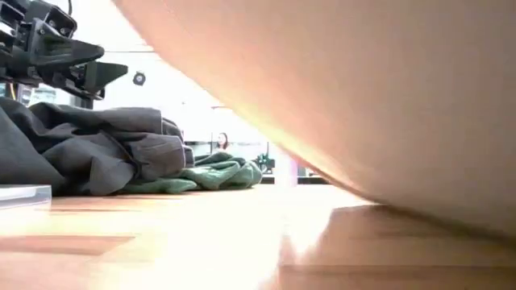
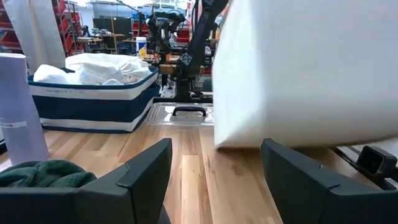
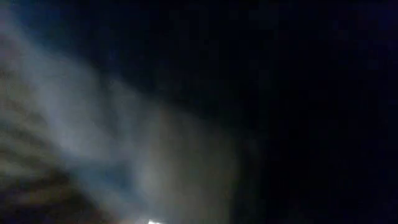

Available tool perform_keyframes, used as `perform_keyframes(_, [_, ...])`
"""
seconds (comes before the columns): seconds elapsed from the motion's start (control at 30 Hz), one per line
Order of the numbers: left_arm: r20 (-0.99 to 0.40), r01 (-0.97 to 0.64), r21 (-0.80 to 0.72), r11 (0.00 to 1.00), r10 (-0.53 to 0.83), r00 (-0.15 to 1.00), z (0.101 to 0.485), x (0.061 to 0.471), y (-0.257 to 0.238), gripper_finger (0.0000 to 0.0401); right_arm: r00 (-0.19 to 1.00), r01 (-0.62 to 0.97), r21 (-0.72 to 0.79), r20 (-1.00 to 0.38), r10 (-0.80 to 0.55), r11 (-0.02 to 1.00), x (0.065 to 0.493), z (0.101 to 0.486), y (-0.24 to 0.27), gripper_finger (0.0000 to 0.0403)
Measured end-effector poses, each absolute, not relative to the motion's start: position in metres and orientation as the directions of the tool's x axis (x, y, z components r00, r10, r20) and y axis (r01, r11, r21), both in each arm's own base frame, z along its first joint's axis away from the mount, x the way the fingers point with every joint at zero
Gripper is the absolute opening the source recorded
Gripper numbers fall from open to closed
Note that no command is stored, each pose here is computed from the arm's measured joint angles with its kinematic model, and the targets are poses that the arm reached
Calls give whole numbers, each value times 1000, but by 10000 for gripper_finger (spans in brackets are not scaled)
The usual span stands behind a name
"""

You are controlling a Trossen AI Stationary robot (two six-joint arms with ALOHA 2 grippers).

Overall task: Sort clothes
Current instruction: Put the navy blue striped polo into the laundry organizer

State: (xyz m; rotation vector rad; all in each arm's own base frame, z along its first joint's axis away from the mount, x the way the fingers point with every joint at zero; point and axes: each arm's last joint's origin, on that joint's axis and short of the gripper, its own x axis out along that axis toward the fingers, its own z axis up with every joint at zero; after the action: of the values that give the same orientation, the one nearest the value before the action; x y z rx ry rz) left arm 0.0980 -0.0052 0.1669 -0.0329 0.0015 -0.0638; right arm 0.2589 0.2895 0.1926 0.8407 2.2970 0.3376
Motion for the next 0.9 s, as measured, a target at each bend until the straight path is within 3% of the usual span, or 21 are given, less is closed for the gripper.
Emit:
perform_keyframes(0.1, [0,64,-33,997,-64,998,167,98,-5,235,-604,445,362,-554,573,819,257,188,276,298])
perform_keyframes(0.27, [0,64,-33,997,-64,998,167,98,-5,235,-555,349,445,-610,565,824,274,240,266,298])
perform_keyframes(0.4, [-3,64,-33,997,-64,998,167,98,-5,235,-394,301,465,-734,553,832,303,283,244,298])
perform_keyframes(0.67, [-6,63,-33,997,-64,998,166,98,-5,235,180,243,546,-838,516,802,347,385,183,298])
perform_keyframes(0.9, [-10,63,-33,997,-64,998,166,99,-5,235,651,44,761,-513,559,647,386,435,132,298])
